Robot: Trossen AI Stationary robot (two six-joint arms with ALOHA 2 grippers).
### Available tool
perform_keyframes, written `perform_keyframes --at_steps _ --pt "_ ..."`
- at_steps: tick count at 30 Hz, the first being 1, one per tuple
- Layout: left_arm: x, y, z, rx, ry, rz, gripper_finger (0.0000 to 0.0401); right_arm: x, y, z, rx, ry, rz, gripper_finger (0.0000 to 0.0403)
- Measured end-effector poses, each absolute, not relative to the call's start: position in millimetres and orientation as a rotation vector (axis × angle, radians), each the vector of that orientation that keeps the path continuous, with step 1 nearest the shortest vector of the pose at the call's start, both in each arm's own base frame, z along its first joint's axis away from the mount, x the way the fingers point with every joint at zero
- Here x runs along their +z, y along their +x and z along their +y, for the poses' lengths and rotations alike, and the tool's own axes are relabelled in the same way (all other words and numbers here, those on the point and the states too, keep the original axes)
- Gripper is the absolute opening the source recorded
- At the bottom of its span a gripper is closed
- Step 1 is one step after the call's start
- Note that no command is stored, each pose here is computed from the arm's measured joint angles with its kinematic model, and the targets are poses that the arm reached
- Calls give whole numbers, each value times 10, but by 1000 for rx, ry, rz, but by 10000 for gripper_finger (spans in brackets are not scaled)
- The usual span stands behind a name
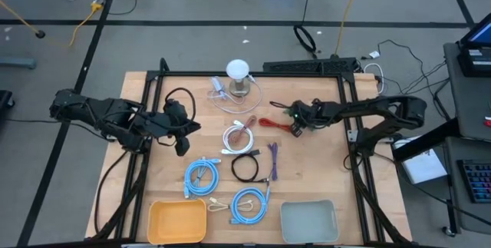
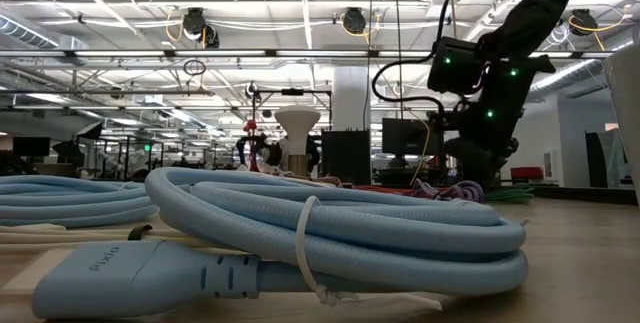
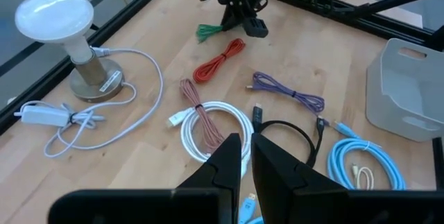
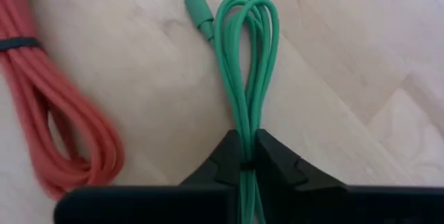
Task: Pick & Place USB Port
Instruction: Put the green charger cable into the gray bin
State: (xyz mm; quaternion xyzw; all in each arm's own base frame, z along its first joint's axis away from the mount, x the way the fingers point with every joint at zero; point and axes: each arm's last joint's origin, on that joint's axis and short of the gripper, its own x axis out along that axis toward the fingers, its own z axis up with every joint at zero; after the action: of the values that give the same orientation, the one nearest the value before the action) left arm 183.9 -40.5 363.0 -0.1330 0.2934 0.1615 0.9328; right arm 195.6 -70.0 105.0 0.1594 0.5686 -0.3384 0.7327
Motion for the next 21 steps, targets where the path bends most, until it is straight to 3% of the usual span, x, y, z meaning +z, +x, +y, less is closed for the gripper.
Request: perform_keyframes --at_steps 6,9,15,21 --pt "3629 1838 -402 336 -254 601 37 1572 2021 -507 -604 341 1283 6" --pt "3630 1838 -396 343 -241 599 37 2038 2100 -377 -555 308 1164 4" --pt "3633 1836 -383 372 -203 590 37 2758 1983 70 -394 263 1123 2" --pt "3633 1851 -307 401 -176 594 37 2916 1975 716 -86 301 1188 1"
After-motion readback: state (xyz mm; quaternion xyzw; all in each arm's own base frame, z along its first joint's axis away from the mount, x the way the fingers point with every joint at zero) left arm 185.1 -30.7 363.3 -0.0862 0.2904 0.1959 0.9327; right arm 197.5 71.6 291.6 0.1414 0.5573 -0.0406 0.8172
